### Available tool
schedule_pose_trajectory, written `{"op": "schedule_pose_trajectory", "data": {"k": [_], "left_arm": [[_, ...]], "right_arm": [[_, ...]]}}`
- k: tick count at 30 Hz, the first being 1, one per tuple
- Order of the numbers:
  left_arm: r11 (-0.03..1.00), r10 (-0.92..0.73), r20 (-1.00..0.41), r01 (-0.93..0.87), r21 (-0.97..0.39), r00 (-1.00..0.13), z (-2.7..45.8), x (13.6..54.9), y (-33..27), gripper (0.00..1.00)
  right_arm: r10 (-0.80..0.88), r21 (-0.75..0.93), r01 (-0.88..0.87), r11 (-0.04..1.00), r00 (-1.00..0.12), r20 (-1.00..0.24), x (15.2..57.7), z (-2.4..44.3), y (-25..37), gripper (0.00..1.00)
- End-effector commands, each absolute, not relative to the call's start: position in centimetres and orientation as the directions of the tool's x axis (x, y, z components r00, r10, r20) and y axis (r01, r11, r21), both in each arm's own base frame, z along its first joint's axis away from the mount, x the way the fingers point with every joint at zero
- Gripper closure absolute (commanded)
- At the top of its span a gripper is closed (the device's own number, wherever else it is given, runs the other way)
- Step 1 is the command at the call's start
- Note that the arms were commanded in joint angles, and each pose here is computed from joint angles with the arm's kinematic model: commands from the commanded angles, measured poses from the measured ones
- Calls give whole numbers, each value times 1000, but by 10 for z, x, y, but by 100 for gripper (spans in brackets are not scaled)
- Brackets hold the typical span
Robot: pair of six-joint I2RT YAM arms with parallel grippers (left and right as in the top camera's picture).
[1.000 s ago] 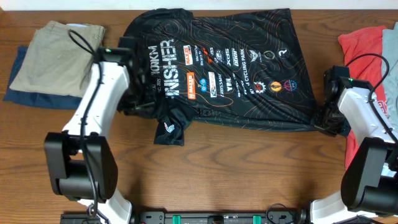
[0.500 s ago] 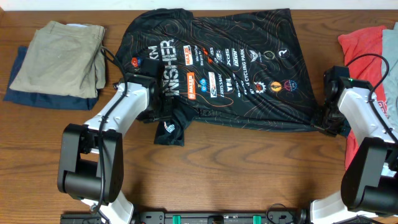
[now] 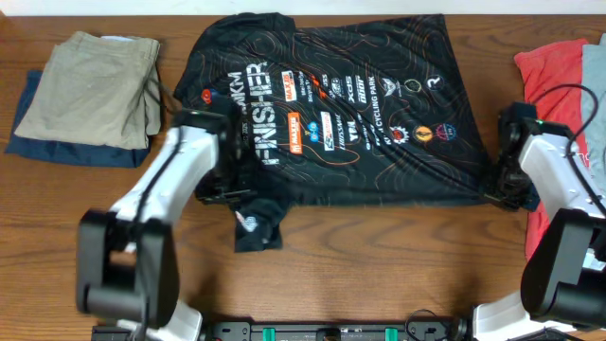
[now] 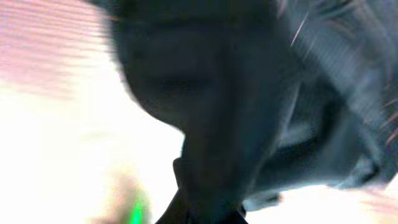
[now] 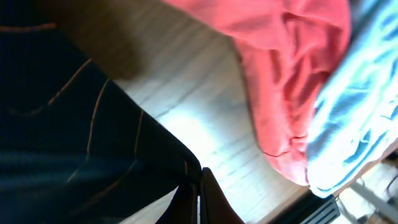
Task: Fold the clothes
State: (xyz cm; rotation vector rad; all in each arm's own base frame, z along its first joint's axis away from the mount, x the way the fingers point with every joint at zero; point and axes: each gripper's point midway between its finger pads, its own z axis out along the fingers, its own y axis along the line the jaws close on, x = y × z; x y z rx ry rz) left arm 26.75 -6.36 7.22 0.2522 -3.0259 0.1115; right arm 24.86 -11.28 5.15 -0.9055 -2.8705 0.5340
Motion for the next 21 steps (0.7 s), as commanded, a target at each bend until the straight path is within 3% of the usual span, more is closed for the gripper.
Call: {"op": "schedule_pose_trajectory", "data": {"k": [1,6,15,21], "left_arm": [[966,-238,-10,-236,-101,-971,117,273,-48,94],[954,-259,-20,-253,-158,-966,145,250,-50,94],[951,-257,116,-272,-143,-959,156,203,-51,94],[949,-259,-69,-240,-206,-963,157,252,-55,93]], "right_arm": [[626,-398,583,708,-779,-29,235,55,-132,99],[646,-411,587,697,-764,5,223,56,-136,99],[645,-435,560,706,-761,68,208,60,-131,99],[629,-340,579,741,-776,50,227,52,-122,99]]}}
